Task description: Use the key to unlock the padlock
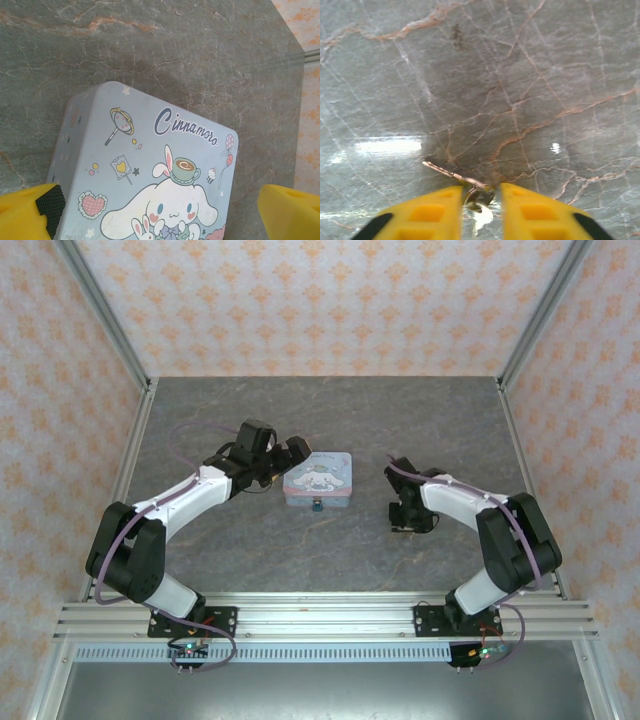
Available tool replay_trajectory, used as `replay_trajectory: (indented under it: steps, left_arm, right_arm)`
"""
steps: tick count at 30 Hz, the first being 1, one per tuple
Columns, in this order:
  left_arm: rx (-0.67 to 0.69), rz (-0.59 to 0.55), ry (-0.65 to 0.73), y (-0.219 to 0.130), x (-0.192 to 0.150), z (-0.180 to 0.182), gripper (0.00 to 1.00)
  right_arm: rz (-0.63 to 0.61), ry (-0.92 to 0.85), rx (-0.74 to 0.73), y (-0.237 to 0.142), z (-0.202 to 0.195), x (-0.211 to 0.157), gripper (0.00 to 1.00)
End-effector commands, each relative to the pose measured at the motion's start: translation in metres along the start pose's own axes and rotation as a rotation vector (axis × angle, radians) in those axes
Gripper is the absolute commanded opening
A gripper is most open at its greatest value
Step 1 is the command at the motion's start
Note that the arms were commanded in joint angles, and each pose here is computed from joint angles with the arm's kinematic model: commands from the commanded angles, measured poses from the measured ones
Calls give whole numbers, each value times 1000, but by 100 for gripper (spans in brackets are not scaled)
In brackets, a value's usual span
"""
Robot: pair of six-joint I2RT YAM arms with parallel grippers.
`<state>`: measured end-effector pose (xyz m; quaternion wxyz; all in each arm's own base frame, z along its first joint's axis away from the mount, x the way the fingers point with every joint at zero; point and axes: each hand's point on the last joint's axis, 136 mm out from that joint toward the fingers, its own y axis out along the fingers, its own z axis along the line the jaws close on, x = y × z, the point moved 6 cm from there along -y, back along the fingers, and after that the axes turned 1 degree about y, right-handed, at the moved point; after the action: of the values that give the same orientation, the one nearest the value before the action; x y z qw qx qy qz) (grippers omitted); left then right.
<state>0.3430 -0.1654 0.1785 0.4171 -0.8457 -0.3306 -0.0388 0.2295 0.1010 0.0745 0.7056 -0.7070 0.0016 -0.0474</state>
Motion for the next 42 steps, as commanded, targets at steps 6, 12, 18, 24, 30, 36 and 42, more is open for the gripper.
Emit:
replay_trajectory:
  steps: [6, 12, 18, 24, 30, 36, 42]
  left_arm:
    - [-47, 19, 7, -2, -3, -6, 100]
    - [-44, 15, 84, -10, 0, -12, 100]
    - [51, -71, 71, -25, 4, 2, 100]
    - [-13, -33, 36, -27, 0, -6, 100]
    - [-198, 85, 28, -19, -5, -35, 100]
    - [-334, 157, -5, -12, -8, -56, 94]
    - [-371, 193, -42, -3, -15, -66, 85]
  right_arm:
    - [28, 24, -19, 11, -5, -6, 0]
    - [-35, 53, 58, -10, -1, -2, 0]
    - [-162, 93, 312, -54, 22, 8, 0]
    - [-270, 70, 634, -95, 51, 17, 0]
    - [-323, -20, 896, -125, 76, 23, 0]
    - [-323, -12, 1008, -132, 90, 35, 0]
    - [-313, 60, 1087, -126, 107, 53, 0]
